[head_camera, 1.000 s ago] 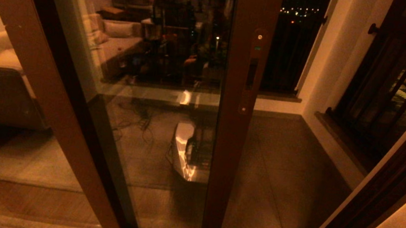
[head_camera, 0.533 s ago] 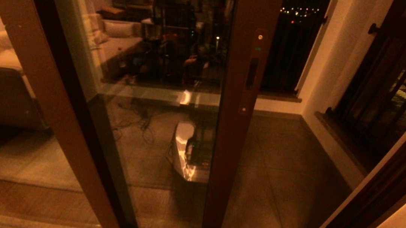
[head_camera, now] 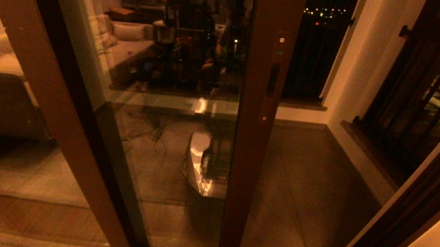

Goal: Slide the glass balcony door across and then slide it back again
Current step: Open the slid door

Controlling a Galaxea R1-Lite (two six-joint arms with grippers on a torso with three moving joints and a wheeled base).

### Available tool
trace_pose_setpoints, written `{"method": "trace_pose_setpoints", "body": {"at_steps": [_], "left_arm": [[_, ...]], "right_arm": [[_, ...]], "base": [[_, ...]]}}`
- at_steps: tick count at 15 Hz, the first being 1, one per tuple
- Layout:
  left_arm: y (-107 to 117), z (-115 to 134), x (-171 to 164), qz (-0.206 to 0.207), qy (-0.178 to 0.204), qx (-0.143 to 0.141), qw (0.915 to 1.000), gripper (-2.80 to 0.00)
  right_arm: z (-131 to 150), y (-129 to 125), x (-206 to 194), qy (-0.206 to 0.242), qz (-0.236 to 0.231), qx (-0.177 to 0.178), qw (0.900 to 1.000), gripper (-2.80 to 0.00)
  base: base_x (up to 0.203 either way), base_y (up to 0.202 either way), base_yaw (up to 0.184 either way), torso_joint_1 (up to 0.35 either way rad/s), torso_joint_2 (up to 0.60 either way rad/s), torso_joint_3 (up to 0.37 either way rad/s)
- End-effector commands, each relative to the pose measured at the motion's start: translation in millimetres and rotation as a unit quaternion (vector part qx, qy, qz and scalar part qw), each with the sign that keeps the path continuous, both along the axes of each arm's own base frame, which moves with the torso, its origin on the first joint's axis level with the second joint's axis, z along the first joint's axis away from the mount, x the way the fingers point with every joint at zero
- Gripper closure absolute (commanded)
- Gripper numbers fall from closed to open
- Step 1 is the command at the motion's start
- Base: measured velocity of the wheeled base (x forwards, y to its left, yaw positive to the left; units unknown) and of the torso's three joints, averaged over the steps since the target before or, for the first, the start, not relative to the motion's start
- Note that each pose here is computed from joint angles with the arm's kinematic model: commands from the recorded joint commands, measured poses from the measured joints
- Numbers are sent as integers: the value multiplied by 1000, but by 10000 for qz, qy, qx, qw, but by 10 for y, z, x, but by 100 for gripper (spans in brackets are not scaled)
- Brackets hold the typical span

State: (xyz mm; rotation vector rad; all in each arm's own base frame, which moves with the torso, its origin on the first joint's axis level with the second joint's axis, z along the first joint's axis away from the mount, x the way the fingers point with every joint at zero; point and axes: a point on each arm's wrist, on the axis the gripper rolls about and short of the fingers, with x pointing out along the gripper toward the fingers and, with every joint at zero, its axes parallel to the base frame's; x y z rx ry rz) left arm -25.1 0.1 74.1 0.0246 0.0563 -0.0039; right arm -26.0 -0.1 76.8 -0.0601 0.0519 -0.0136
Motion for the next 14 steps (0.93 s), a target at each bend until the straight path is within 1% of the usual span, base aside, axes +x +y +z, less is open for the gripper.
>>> {"method": "trace_pose_setpoints", "body": {"at_steps": [1, 3, 4, 6, 7, 14], "left_arm": [[0, -1, 0, 1, 2, 0, 10000, 0], [0, -1, 0, 1, 2, 0, 10000, 0], [0, -1, 0, 1, 2, 0, 10000, 0], [0, -1, 0, 1, 2, 0, 10000, 0], [0, -1, 0, 1, 2, 0, 10000, 0], [0, -1, 0, 0, 2, 8, 10000, 0]], "right_arm": [[-14, 0, 4, 57, 9, -22, 10000, 0], [-14, 3, 4, 61, 83, -224, 9997, 0], [-13, 10, 3, 51, 241, -223, 9994, 0], [-15, 7, 3, 49, 159, 33, 9999, 0], [-15, 6, 3, 49, 133, 78, 9999, 0], [-15, 6, 3, 49, 125, 93, 9999, 0]], "base": [[0, 0, 0, 0, 0, 0], [0, 0, 0, 0, 0, 0], [0, 0, 0, 0, 0, 0], [0, 0, 0, 0, 0, 0], [0, 0, 0, 0, 0, 0], [0, 0, 0, 0, 0, 0]]}}
